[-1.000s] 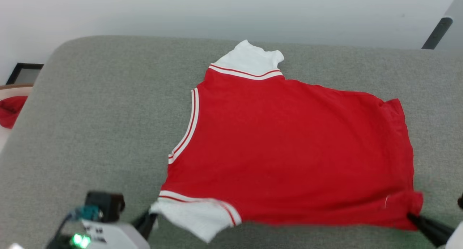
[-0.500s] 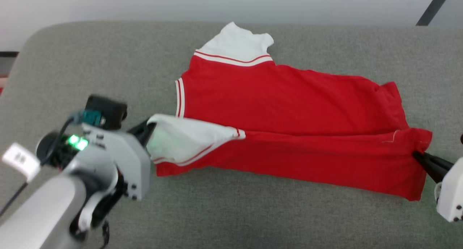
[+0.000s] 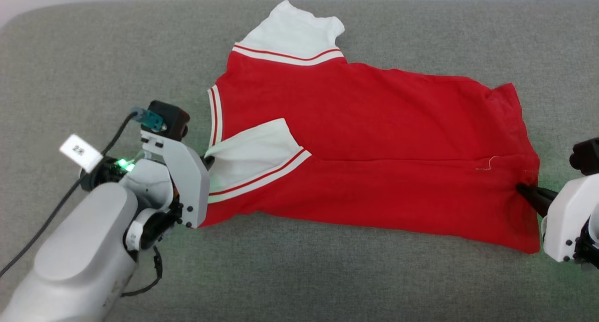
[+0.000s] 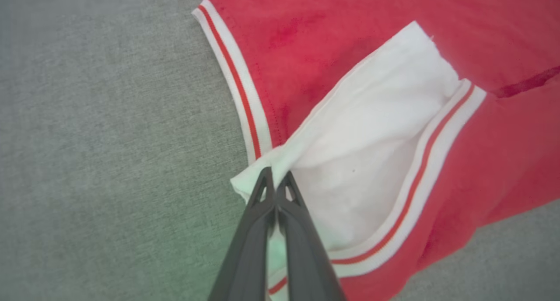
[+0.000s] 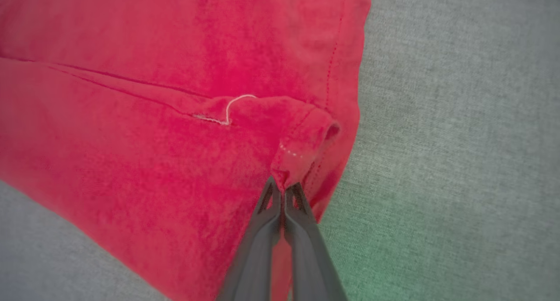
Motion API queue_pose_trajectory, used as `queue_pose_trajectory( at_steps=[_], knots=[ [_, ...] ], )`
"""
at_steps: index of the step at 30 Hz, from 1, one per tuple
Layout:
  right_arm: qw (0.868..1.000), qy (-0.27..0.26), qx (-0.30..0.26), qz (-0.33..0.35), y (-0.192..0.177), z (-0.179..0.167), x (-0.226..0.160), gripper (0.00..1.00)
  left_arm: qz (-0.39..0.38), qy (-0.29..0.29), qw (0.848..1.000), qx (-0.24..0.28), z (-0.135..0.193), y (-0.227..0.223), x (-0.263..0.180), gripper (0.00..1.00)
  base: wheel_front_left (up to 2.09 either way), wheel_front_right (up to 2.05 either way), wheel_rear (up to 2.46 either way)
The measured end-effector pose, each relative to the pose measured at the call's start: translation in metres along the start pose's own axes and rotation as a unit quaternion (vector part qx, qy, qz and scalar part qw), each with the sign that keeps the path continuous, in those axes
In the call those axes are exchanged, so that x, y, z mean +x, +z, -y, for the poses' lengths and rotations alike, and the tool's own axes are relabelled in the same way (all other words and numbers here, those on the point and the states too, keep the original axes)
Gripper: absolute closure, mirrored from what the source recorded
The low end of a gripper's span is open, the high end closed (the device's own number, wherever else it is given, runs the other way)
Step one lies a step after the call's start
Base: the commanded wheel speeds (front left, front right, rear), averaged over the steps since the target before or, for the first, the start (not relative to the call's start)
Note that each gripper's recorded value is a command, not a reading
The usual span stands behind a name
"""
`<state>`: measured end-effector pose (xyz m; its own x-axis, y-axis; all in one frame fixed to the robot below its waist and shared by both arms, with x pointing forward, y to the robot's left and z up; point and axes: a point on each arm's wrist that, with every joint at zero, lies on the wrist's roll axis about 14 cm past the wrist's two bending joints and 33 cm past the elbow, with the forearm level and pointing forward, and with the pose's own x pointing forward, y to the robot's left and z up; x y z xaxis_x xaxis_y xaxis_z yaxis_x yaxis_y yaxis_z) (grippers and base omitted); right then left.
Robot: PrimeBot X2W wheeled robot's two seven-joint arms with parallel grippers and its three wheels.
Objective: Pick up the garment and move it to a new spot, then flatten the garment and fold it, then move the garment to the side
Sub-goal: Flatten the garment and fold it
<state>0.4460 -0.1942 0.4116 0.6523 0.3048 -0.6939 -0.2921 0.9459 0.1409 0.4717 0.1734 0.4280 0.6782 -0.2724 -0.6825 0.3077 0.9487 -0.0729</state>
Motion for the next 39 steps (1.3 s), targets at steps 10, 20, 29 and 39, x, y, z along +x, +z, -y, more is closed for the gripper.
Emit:
queue_pose_trajectory(
  at_steps=[10, 20, 29, 39],
  knots=[
    [1.000, 0.009, -0.004, -0.004, 0.008, -0.005, 0.005, 0.75, -0.033, 0.002, 0.999, -0.037, -0.007, -0.008, 0.007, 0.35, 0.00, 0.00, 0.00],
    [1.000, 0.011, -0.017, 0.013, 0.020, -0.012, -0.010, 0.00, 0.003, 0.007, 0.999, -0.051, -0.009, 0.013, -0.013, 0.00, 0.00, 0.00, 0.00],
    [0.992, 0.014, -0.053, 0.112, 0.061, -0.026, -0.040, 0.00, 0.051, 0.015, 0.997, -0.049, -0.006, 0.029, -0.043, 0.00, 0.00, 0.00, 0.00],
    [0.973, 0.012, -0.058, 0.221, 0.086, -0.041, -0.083, 0.00, 0.035, 0.026, 0.996, -0.080, -0.002, 0.017, -0.064, 0.00, 0.00, 0.00, 0.00]
  ],
)
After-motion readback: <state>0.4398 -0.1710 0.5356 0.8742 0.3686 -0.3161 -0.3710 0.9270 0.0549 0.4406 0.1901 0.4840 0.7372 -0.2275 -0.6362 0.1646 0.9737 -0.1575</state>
